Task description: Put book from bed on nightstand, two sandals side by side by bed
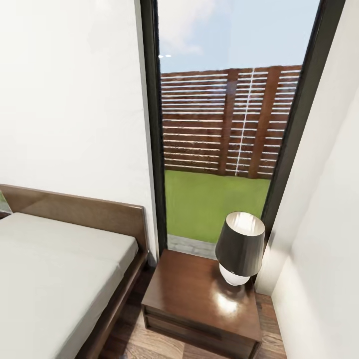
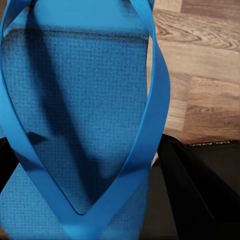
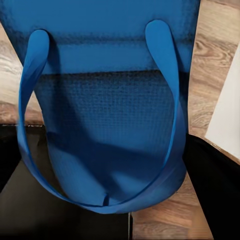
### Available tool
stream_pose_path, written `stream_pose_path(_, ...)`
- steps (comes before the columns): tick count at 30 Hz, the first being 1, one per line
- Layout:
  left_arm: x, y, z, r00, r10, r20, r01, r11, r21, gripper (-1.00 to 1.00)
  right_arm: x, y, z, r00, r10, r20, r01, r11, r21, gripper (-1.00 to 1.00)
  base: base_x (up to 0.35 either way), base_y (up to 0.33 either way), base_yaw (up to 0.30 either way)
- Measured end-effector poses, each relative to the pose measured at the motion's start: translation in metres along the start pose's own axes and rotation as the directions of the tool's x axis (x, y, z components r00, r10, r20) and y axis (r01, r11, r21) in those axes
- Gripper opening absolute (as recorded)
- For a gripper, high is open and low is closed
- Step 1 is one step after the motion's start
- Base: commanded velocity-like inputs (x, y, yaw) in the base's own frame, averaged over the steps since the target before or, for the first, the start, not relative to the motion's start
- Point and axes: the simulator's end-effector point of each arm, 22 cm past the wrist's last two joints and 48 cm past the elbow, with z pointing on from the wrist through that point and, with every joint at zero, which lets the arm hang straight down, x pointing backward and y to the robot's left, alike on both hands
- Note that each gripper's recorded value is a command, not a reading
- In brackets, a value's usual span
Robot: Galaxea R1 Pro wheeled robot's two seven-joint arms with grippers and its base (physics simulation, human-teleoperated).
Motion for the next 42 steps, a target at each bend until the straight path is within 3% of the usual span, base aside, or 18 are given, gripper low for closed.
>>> stream_pose_path(10,0.014,0.000,-0.001,1.000,-0.003,-0.017,0.003,1.000,0.000,-1.00,0.017,0.005,0.000,1.000,-0.001,-0.018,0.001,1.000,-0.006,-1.00,0.000,0.000,0.029)
stream_pose_path(26,0.024,-0.001,-0.002,1.000,0.000,-0.029,0.000,1.000,0.000,-1.00,0.018,0.008,0.000,1.000,-0.004,-0.018,0.003,1.000,-0.010,-1.00,0.000,0.000,0.247)
stream_pose_path(42,0.025,-0.002,-0.003,1.000,0.003,-0.030,-0.003,1.000,-0.001,-1.00,0.015,0.006,0.000,1.000,-0.003,-0.011,0.003,1.000,-0.008,-1.00,0.000,0.000,0.116)
